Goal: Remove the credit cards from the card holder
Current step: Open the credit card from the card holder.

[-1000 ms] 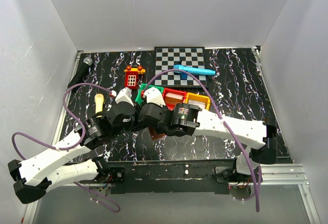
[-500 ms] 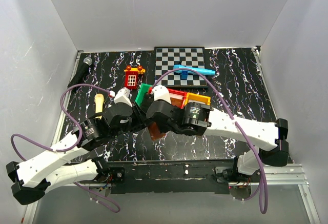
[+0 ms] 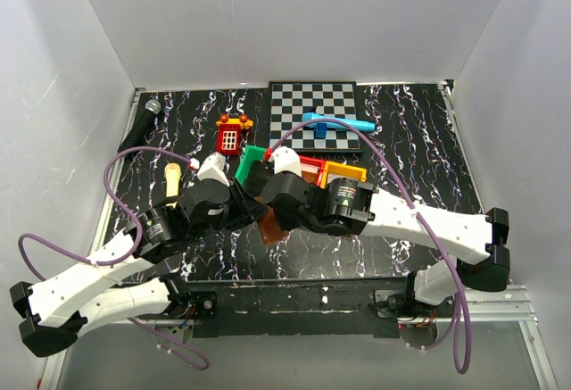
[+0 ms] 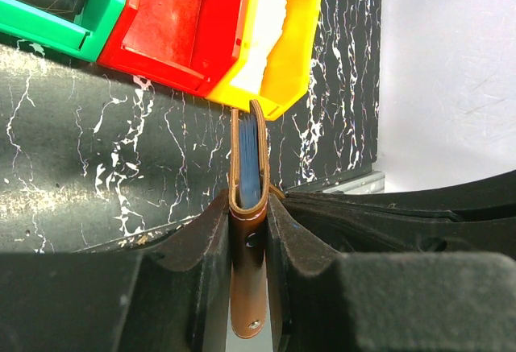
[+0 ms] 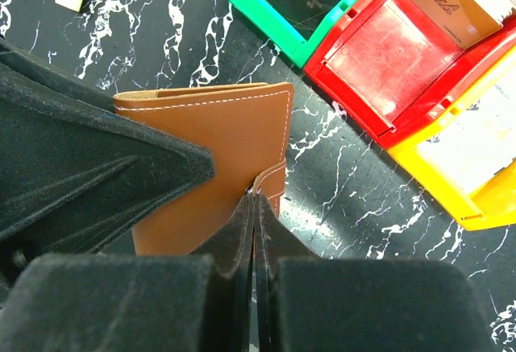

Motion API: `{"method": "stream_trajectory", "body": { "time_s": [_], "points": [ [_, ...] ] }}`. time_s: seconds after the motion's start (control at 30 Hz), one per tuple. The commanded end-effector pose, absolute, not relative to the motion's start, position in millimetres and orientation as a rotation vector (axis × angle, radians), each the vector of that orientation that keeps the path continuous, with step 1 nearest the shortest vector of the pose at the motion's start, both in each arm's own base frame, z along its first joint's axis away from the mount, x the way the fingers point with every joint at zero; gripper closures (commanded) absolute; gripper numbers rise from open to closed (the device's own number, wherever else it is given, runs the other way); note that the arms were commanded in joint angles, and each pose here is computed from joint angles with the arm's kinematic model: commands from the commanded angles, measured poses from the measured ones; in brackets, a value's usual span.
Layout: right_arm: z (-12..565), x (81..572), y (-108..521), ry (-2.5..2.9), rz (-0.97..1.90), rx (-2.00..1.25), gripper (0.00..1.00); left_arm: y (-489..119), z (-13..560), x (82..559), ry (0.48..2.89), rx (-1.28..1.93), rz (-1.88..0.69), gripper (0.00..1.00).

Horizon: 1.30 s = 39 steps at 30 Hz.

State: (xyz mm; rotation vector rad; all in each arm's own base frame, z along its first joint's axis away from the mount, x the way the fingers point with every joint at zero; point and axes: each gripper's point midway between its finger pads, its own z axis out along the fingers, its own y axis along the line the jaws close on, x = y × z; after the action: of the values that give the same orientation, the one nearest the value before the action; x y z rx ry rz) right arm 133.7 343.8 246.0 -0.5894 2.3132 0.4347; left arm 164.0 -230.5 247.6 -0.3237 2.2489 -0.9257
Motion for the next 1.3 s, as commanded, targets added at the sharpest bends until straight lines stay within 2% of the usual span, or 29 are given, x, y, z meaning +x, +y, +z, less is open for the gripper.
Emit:
{"method": "stream_trajectory", "body": {
  "time_s": [0.0, 1.03, 1.27],
  "points": [
    [242, 141, 317, 2.33, 0.339, -0.575, 0.99, -224, 263, 167, 2.186, -0.358, -0.946, 1.0],
    [239, 148, 302, 2.343, 0.349, -0.474, 0.99, -218, 252, 170, 2.21, -0.395, -0.888, 1.0],
    [244, 144, 312, 2.311, 0.464, -0.481, 0.99, -223, 256, 167, 2.199, -0.369, -0.933, 1.0]
  ]
}}
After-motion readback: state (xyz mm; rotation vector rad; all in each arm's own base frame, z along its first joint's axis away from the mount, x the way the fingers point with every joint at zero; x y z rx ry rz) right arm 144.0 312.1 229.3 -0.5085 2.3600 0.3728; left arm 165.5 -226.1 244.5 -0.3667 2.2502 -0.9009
